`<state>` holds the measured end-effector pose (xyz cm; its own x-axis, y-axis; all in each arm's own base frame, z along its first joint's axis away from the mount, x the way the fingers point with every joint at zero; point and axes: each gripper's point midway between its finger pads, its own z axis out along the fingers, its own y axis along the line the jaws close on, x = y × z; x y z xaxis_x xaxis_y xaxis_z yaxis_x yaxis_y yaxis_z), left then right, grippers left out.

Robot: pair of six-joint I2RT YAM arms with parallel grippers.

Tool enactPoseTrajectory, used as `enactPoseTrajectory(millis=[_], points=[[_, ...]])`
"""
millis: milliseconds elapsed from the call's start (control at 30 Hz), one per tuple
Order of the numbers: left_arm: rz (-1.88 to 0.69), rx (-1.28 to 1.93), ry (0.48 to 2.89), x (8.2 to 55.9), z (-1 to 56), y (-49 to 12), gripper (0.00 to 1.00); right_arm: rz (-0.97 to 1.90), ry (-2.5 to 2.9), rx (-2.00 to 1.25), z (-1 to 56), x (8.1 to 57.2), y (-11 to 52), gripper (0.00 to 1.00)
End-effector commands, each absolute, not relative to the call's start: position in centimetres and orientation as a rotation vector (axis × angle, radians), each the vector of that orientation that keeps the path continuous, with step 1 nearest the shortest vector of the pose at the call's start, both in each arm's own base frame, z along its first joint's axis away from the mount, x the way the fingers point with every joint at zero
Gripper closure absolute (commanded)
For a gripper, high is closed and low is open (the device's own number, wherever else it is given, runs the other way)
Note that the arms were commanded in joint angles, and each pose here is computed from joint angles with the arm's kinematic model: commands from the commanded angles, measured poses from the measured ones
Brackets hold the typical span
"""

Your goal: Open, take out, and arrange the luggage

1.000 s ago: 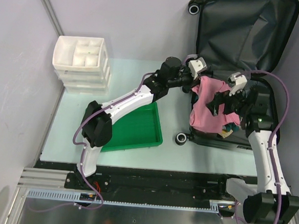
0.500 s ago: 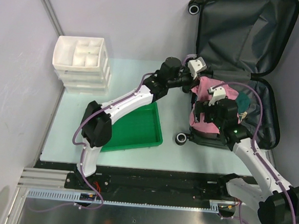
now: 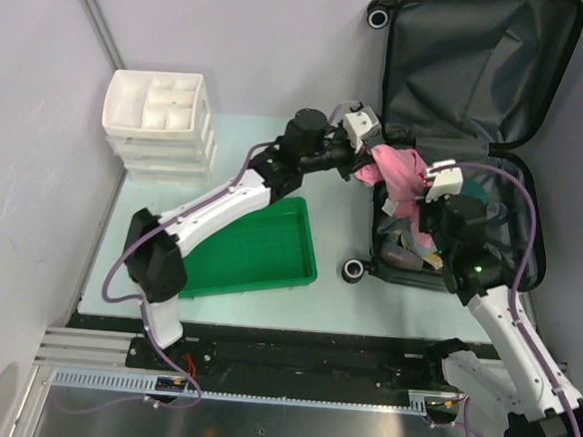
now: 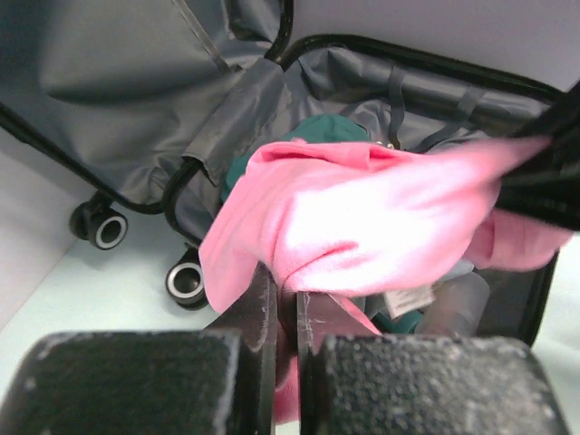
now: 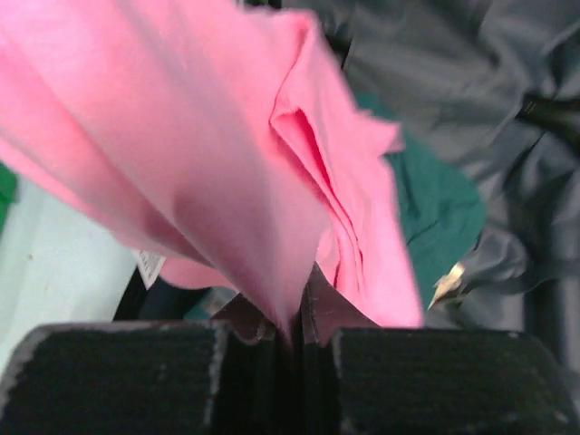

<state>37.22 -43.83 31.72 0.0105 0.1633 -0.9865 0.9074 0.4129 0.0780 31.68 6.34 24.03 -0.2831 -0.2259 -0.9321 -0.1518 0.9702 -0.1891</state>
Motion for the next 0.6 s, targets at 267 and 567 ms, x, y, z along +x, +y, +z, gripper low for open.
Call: enactPoseTrajectory(millis=[267,567], points=[[-0.477,1.104,1.269,31.0,41.3,-30.6,1.0,0.195,1.507,-0.712,38.3,29.9,10.8,1.0],[-0.324,1.167,1.402,21.3,37.0,-18.4,1.0,0.614,1.412,-0.966,39.0,26.6,21.9,1.0]])
